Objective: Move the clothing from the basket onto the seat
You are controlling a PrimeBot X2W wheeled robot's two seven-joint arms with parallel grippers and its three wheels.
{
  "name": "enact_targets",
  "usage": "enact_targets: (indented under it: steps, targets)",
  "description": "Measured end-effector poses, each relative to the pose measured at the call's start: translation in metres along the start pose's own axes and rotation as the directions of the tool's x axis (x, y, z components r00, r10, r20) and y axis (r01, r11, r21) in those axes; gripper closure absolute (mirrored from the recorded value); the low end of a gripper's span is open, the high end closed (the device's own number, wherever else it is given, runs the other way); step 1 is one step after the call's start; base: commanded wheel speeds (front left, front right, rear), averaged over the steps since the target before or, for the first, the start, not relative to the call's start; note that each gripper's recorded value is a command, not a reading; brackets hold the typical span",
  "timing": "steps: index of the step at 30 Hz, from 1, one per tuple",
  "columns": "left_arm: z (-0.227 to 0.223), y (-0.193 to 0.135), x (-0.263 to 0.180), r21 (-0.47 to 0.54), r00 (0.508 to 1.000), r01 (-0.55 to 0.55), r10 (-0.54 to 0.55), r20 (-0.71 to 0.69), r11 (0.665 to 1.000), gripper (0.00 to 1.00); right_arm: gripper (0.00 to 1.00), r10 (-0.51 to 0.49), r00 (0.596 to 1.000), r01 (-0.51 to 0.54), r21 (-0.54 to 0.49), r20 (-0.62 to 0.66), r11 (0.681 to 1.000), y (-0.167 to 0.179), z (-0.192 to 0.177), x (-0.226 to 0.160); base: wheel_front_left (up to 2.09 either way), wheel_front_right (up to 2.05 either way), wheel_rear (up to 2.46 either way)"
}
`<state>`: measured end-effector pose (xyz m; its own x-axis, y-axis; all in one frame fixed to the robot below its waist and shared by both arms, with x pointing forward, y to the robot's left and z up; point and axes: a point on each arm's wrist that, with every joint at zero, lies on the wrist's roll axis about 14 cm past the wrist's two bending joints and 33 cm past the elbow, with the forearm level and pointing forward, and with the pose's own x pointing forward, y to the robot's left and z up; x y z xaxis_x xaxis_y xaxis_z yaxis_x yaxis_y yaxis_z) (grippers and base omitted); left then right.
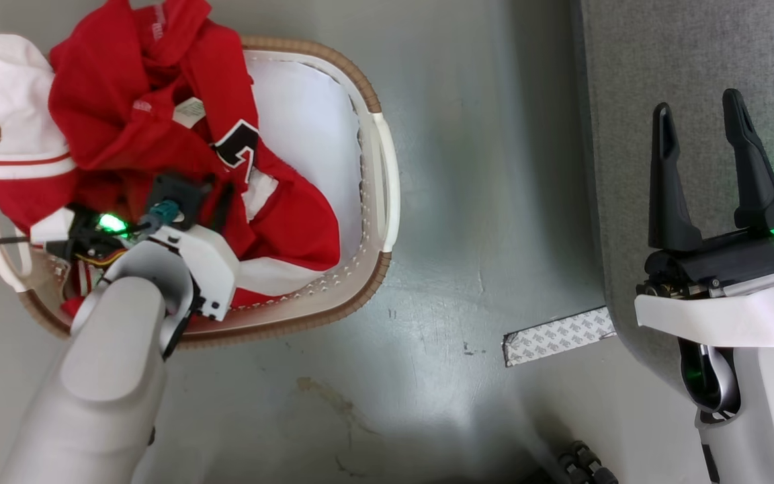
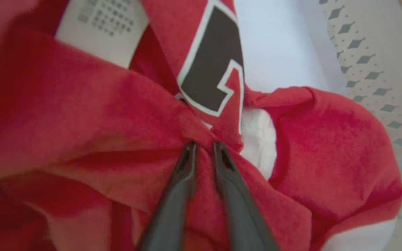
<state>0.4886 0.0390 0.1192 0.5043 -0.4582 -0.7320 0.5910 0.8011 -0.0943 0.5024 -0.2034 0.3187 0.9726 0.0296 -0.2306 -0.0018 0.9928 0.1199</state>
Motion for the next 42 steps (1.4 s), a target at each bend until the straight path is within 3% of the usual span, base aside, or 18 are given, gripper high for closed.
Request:
enact_targets:
  steps: [5,10,21,28,33,42]
  targets:
    - [0.004,-0.004,-0.003,0.004,1.000,0.015,-0.015,0.010,1.000,1.00,0.00,-0.013,1.000,0.013,0.004,0.003,1.000,-0.002,0.005,-0.004,0.00,0.00,0.00]
    - [0.032,-0.005,-0.020,-0.077,0.993,0.000,0.009,0.116,0.997,1.00,0.00,-0.045,0.999,0.045,0.001,0.025,0.999,-0.011,0.022,-0.016,0.00,0.00,0.00]
    - [0.121,-0.024,-0.112,-0.202,0.914,0.002,0.080,0.399,0.979,1.00,0.00,-0.097,0.992,0.097,0.002,0.082,0.995,-0.016,0.066,-0.076,0.00,0.00,0.00]
    - [0.186,-0.036,-0.199,-0.236,0.785,0.013,0.136,0.604,0.972,1.00,0.00,-0.083,0.987,0.085,-0.004,0.138,0.996,-0.005,0.093,-0.122,0.00,0.00,0.00]
    - [0.224,-0.044,-0.269,-0.235,0.656,0.007,0.173,0.734,0.972,1.00,0.00,-0.053,0.982,0.055,-0.004,0.183,0.998,0.008,0.107,-0.152,0.00,0.00,0.00]
    - [0.261,-0.075,-0.373,-0.191,0.469,-0.005,0.171,0.867,0.982,1.00,0.00,0.006,0.963,-0.002,-0.016,0.269,1.000,0.030,0.127,-0.198,0.00,0.00,0.00]
